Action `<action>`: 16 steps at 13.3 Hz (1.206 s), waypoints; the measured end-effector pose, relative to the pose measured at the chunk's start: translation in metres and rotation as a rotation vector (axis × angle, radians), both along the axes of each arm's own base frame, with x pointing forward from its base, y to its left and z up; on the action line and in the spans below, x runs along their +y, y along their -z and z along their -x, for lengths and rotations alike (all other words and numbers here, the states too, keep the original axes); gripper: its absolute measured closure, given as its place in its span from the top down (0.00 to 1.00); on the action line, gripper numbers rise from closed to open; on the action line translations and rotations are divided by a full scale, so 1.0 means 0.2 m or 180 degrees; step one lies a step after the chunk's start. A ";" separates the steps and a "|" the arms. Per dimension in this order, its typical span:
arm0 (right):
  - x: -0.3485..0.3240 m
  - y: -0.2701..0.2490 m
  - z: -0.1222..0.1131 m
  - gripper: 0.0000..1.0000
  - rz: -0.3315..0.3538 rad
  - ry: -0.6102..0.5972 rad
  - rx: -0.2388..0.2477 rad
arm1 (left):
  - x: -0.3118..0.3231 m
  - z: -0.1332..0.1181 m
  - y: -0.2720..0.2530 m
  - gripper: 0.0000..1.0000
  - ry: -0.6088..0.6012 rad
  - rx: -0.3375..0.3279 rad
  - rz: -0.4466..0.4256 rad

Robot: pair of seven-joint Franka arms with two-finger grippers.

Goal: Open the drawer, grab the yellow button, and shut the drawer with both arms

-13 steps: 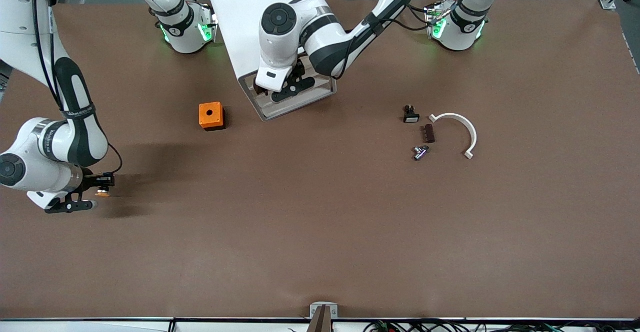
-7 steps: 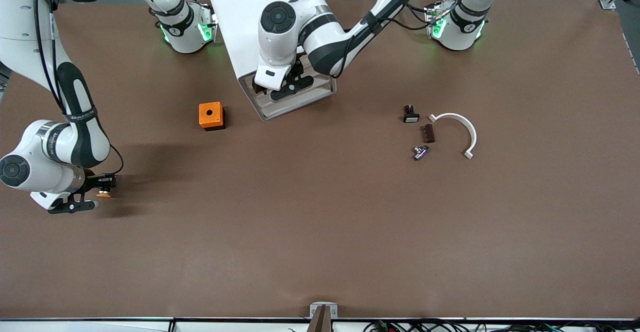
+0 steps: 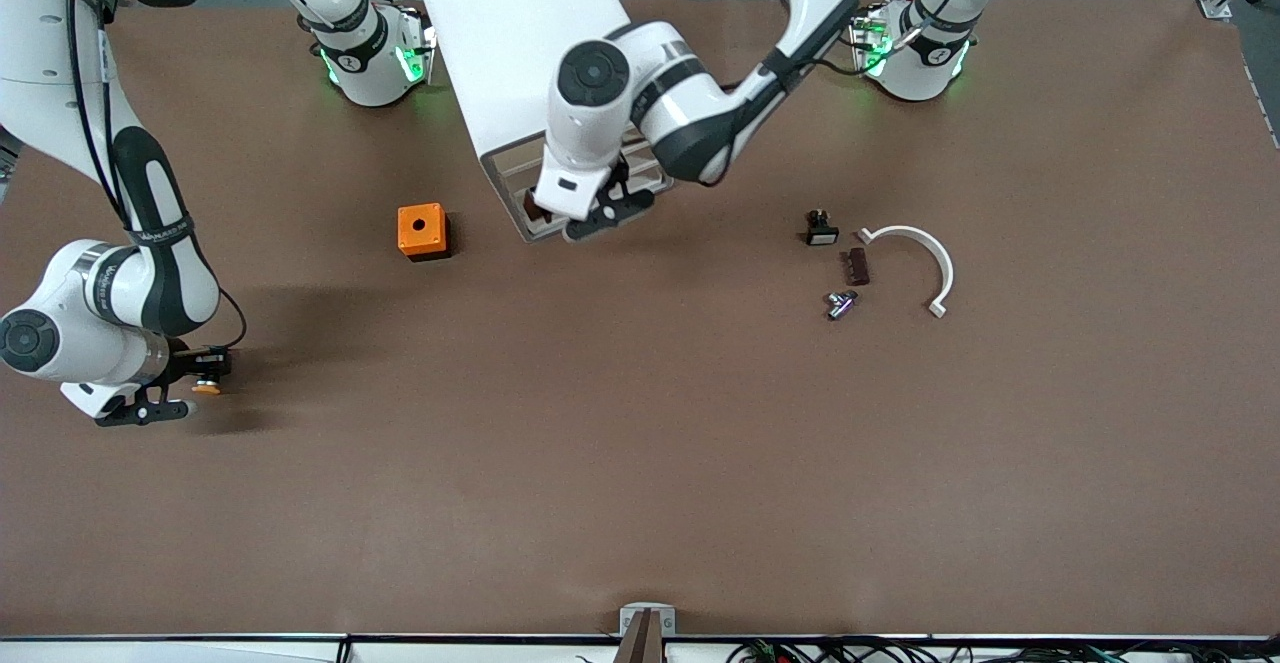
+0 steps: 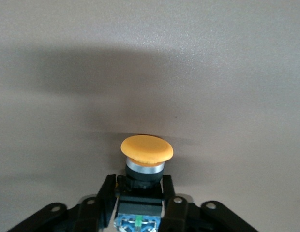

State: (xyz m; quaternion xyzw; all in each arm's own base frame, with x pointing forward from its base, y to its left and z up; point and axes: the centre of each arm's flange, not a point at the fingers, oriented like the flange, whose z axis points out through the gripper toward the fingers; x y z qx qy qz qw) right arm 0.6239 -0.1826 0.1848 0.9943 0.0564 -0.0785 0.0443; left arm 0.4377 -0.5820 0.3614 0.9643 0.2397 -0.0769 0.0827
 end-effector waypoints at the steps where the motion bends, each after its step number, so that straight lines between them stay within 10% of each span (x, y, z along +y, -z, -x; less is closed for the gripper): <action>1: 0.00 0.00 0.00 0.59 -0.0001 -0.0001 0.0000 | 0.08 -0.11 -0.02 1.00 0.0011 -0.0048 0.0025; 5: 0.00 -0.03 -0.02 0.99 0.0001 -0.0006 -0.0023 | 0.57 -0.54 -0.17 1.00 0.0386 -0.0205 -0.0001; 10: 0.02 -0.33 -0.04 1.00 -0.0015 0.0017 -0.0035 | 1.26 -0.90 -0.36 1.00 0.0800 -0.0276 -0.0076; 16: 0.15 -0.73 -0.01 1.00 -0.0048 0.0233 0.0019 | 1.50 -0.97 -0.47 1.00 0.0915 -0.0407 -0.0347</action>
